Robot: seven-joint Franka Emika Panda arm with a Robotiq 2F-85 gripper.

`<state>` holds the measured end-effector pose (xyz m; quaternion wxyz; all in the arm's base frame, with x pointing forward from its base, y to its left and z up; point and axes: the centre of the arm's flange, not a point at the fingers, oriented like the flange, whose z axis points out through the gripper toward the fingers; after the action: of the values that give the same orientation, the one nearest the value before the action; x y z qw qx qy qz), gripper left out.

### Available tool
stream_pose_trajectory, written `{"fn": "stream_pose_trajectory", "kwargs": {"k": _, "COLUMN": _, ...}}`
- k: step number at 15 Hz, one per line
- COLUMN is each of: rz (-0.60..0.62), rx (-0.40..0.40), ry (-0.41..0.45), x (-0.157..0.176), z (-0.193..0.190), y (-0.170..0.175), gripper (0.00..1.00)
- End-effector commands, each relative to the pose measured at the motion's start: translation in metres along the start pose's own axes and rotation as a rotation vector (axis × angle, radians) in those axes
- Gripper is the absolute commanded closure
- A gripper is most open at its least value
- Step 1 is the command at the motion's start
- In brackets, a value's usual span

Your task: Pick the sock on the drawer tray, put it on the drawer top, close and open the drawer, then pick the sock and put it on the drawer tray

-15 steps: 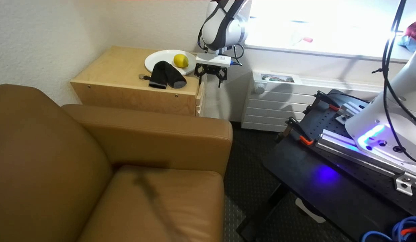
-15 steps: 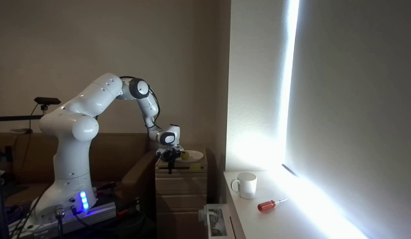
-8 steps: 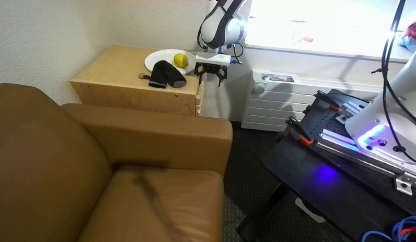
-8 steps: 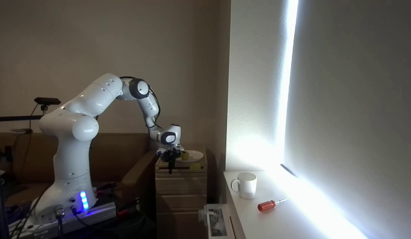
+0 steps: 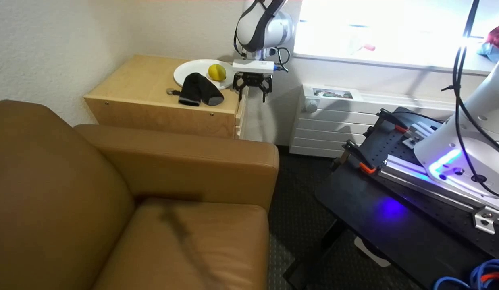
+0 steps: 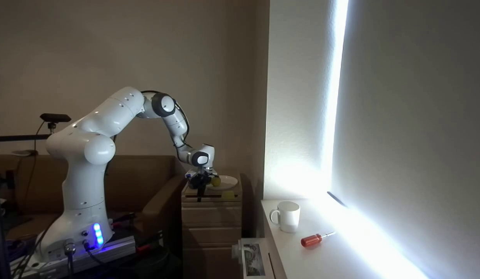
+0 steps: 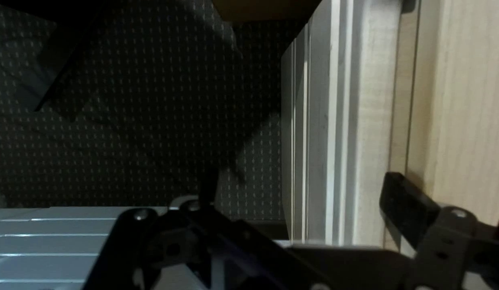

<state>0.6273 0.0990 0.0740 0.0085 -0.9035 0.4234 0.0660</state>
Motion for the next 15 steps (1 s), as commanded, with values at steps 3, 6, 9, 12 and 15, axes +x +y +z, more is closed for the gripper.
{"fn": "stream_pose_trajectory", "kwargs": {"k": 3, "rz": 0.018, "rx": 0.009, "ry": 0.014, "x": 0.004, "z": -0.001, "y": 0.001, "gripper": 0.0}}
{"fn": "stream_pose_trajectory", "kwargs": {"k": 6, "rz": 0.033, "rx": 0.011, "ry": 0.029, "x": 0.012, "z": 0.001, "y": 0.005, "gripper": 0.0}}
{"fn": "stream_pose_trajectory", "kwargs": {"k": 9, "rz": 0.039, "rx": 0.004, "ry": 0.02, "x": 0.018, "z": 0.023, "y": -0.004, "gripper": 0.0}}
{"fn": "stream_pose_trajectory", "kwargs": {"k": 12, "rz": 0.048, "rx": -0.004, "ry": 0.02, "x": 0.01, "z": 0.05, "y": -0.003, "gripper": 0.0}}
{"fn": "stream_pose_trajectory", "kwargs": {"k": 15, "rz": 0.038, "rx": 0.019, "ry": 0.057, "x": -0.001, "z": 0.057, "y": 0.004, "gripper": 0.0}}
